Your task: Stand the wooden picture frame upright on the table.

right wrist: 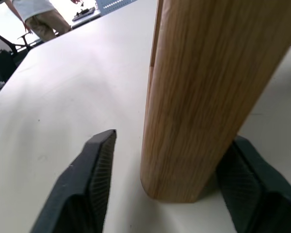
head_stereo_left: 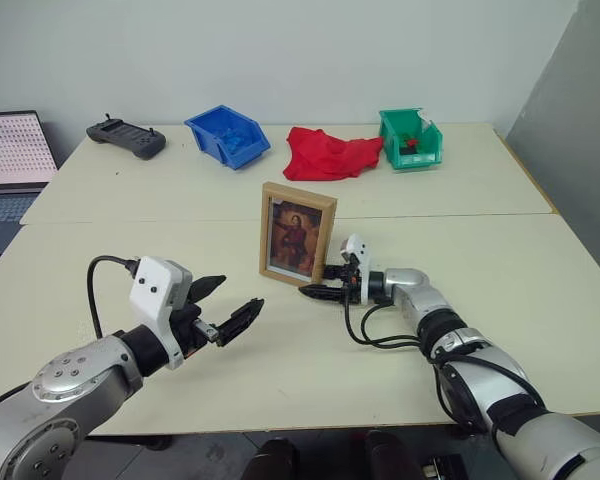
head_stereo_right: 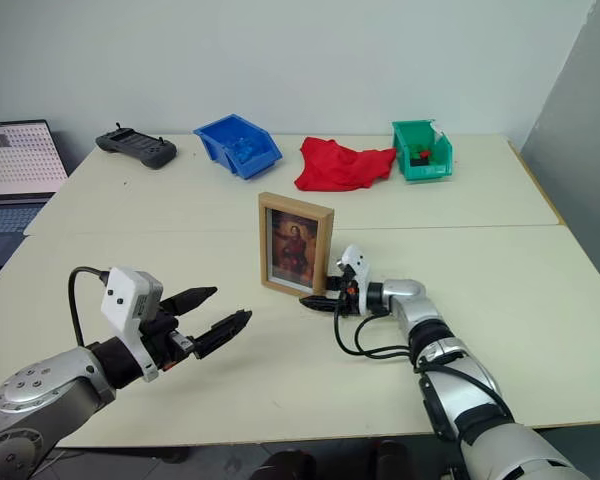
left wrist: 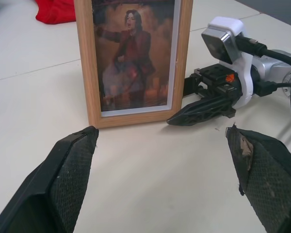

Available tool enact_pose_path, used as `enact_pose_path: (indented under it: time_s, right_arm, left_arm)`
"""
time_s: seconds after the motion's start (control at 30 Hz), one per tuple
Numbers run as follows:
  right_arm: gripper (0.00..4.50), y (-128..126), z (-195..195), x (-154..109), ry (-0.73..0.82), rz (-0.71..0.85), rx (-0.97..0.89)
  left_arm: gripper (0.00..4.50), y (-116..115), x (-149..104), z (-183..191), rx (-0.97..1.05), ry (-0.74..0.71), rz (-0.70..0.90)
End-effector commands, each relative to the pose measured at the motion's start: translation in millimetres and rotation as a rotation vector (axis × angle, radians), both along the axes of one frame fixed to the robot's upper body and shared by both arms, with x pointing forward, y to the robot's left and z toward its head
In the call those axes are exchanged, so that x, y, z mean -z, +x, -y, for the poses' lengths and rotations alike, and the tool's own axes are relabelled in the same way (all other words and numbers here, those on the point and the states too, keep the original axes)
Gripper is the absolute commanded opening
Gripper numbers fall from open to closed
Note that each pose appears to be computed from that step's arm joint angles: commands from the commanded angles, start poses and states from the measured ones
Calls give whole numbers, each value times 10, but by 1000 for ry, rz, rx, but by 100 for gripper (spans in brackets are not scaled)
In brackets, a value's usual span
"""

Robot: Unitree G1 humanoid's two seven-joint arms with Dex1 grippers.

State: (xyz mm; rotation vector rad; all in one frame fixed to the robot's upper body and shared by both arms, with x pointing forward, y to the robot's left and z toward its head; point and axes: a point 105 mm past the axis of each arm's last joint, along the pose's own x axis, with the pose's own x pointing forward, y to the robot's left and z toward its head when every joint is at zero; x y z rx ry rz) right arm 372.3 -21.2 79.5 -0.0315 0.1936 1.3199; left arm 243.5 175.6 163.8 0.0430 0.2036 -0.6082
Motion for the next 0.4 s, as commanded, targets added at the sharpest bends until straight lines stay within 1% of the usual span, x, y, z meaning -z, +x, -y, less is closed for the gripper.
enact_pose_path:
  time_s: [0.03, 0.07, 0.13, 0.17, 0.23, 0.27, 0.33, 0.4]
  right_arm:
    - [419, 56, 317, -39, -71, 69, 35]
    - [443, 61, 447, -56, -106, 88, 41]
    - [449, 54, 692, -119, -167, 116, 50]
    - [449, 30, 831, -202, -184, 130, 48]
    - [449, -80, 1023, -434, -189, 150, 10]
    - [449, -162, 1066, -628, -166, 149, -15]
    - [449, -340, 1053, -940, -124, 135, -64]
    - [449, -467, 992, -1121, -102, 132, -87]
  left_arm:
    - [450, 45, -67, -41, 29, 29, 20]
    - [450, 61, -74, -73, 40, 35, 5]
    - [450, 95, -103, -153, 57, 42, -25]
    - [450, 121, -140, -220, 69, 41, -43]
    - [450, 166, -219, -361, 91, 53, -78]
    - [450, 174, -269, -446, 120, 69, -102]
    - [450, 225, -397, -612, 142, 81, -121]
    - [450, 315, -517, -734, 139, 80, -99]
